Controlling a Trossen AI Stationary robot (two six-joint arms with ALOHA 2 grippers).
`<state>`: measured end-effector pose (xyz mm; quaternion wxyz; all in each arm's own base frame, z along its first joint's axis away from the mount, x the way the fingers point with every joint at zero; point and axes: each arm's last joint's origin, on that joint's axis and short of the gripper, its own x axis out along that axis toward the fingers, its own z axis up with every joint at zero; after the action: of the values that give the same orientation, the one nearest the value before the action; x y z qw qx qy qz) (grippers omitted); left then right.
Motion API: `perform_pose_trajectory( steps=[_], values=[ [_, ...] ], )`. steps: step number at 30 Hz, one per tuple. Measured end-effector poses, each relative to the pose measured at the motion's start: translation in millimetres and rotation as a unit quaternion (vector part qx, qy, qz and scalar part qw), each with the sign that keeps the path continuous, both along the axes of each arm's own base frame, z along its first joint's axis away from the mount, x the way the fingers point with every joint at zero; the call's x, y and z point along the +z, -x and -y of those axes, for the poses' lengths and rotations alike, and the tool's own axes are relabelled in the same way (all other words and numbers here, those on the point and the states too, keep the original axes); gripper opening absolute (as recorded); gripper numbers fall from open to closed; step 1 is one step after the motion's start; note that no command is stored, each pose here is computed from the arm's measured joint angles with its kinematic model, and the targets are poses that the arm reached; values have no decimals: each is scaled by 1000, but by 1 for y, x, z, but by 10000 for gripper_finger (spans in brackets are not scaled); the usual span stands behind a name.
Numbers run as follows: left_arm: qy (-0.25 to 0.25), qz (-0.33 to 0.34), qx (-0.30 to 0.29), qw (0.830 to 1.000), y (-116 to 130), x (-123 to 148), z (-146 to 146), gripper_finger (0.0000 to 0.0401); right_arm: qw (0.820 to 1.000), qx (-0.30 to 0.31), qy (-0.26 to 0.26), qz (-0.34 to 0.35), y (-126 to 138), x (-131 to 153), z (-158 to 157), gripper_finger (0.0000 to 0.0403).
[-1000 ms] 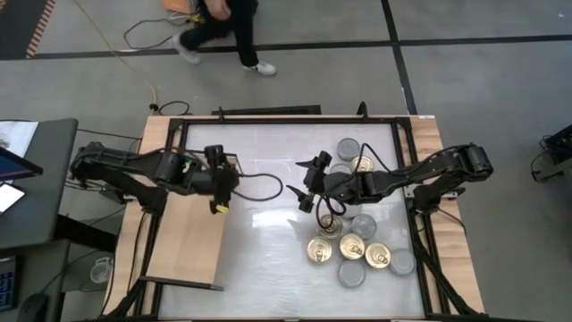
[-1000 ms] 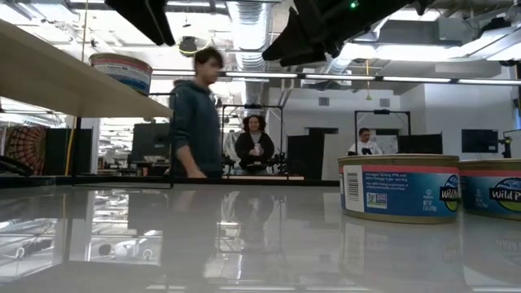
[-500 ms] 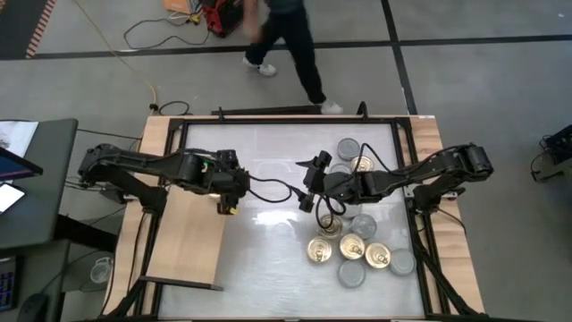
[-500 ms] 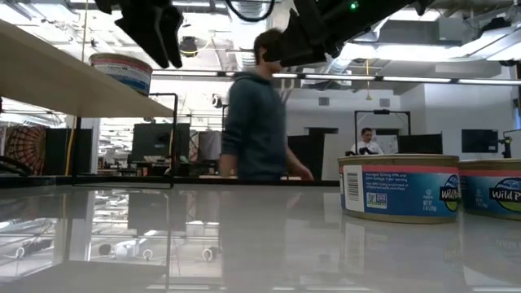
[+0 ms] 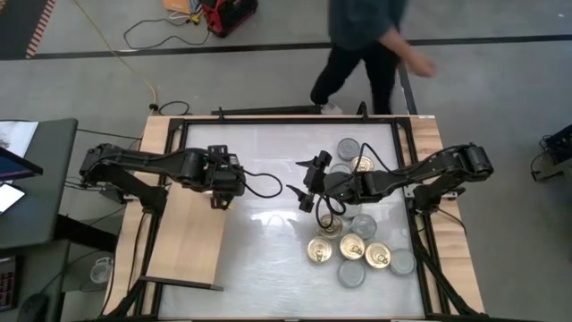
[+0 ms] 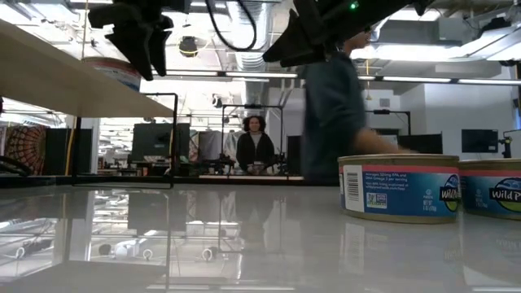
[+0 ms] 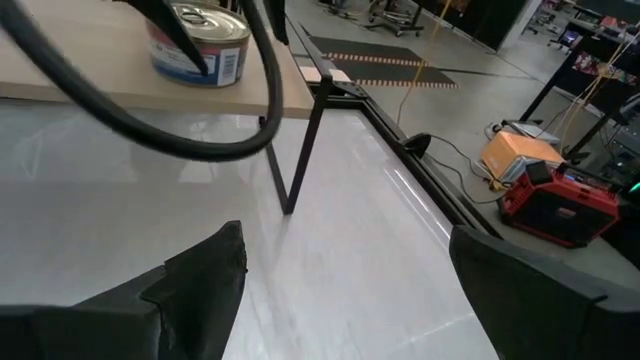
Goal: Stack canned seafood by type on shelf
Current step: Put the blue tuna can on the shelf, then stack the blue tuna can on top of the blue tuna can on the shelf
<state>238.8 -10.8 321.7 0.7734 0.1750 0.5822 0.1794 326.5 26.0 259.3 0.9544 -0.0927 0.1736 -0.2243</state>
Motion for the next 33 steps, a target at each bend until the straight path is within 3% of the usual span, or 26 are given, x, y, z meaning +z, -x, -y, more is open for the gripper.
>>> perform_pose_trajectory(
  steps=[3,7,12,17,19,22,28,33],
  values=[
    [-5,7,1,1000,0,1,-1,283,1000,0,1,-1,0,0,0,376],
    [3,73,-28,997,-4,12,5,283,999,6,3,-35,8,0,-3,376],
    [70,167,-112,977,-15,25,20,283,994,44,-73,-70,28,5,-14,375],
    [84,188,-164,965,-33,22,27,283,977,64,-125,-161,36,-16,-23,366],
    [91,193,-182,960,-43,18,29,283,967,46,-135,-212,44,-24,-23,360],
    [112,215,-219,945,-57,15,33,283,954,3,-146,-260,54,-29,-9,349],
    [164,280,-276,905,-79,7,33,283,951,-33,-151,-268,64,-32,32,321],
    [177,302,-285,893,-78,-19,31,283,943,-72,-186,-268,89,-35,64,310]
  ],
)
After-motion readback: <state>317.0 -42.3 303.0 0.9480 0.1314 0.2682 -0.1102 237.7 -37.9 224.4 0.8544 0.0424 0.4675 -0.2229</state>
